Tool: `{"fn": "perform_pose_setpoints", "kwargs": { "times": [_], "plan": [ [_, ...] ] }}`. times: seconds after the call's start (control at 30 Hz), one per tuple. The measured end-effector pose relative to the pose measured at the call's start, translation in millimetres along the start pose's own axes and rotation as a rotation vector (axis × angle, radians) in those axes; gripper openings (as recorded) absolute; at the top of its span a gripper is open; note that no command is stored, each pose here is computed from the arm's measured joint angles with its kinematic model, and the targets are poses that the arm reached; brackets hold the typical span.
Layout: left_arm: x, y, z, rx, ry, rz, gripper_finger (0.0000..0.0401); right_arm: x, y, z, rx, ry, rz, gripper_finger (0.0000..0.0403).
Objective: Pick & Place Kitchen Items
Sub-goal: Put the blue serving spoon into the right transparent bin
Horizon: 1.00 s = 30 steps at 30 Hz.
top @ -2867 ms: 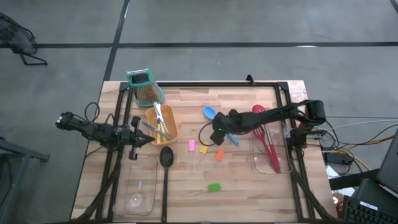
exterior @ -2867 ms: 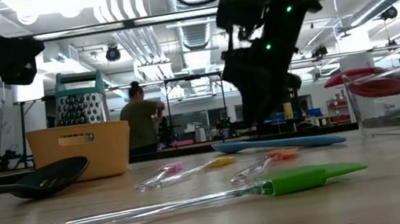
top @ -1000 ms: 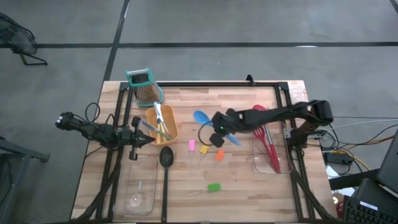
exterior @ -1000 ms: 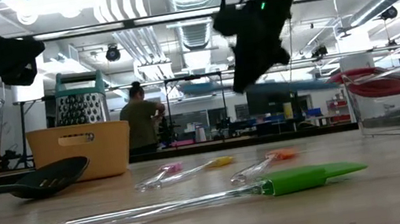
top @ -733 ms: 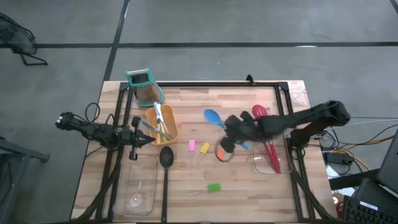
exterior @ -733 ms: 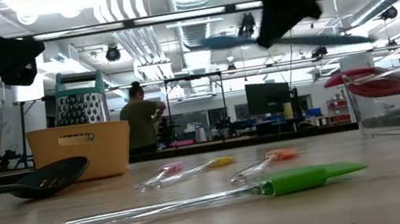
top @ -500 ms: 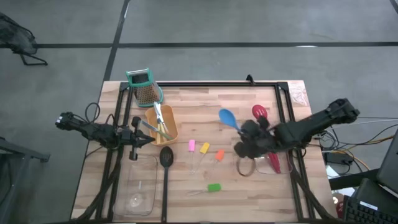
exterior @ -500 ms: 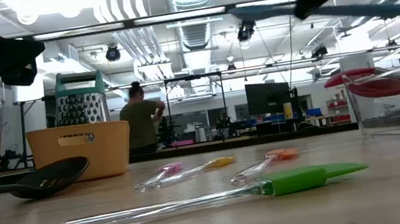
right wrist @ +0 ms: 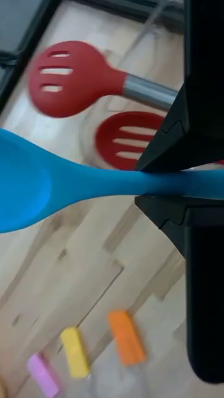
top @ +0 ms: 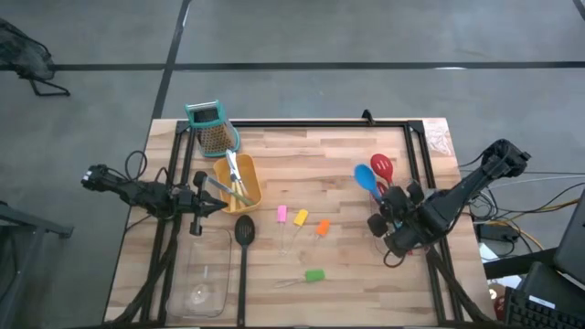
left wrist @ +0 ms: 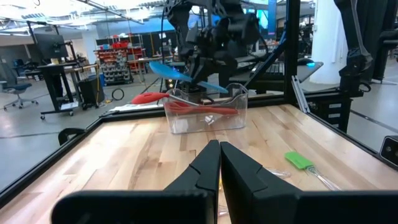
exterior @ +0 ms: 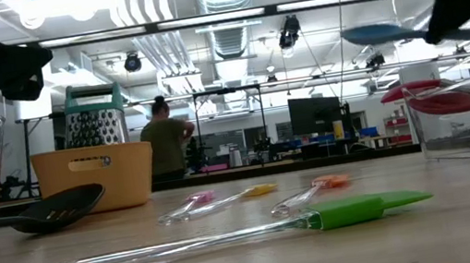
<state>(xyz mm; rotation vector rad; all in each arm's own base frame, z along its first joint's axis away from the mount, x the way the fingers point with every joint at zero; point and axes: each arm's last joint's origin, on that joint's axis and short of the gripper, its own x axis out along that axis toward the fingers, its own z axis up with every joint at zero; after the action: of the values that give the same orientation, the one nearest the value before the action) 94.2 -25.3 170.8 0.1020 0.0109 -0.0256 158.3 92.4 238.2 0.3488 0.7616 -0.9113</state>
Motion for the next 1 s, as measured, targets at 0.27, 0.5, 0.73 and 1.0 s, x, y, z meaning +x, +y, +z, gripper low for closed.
{"fn": "perform_pose_setpoints", "kwargs": {
  "times": [0.27, 0.5, 0.73, 1.0],
  "plan": [
    [0.0, 0.0, 0.0, 0.000, 0.000, 0.001, 0.0019, 17.4, -13.8, -26.4, 0.021, 0.080, -0.077, 0.0044],
    [0.0, 0.0, 0.0, 0.000, 0.000, 0.000, 0.0019, 29.3, -24.1, -39.9, 0.055, 0.138, -0.142, 0.0064],
    [0.0, 0.0, 0.0, 0.000, 0.000, 0.000, 0.0019, 29.7, -21.7, -40.4, 0.063, 0.140, -0.141, 0.0079],
    [0.0, 0.0, 0.0, 0.000, 0.000, 0.000, 0.0019, 29.6, -21.5, -40.3, 0.071, 0.139, -0.137, 0.0118]
  ]
}}
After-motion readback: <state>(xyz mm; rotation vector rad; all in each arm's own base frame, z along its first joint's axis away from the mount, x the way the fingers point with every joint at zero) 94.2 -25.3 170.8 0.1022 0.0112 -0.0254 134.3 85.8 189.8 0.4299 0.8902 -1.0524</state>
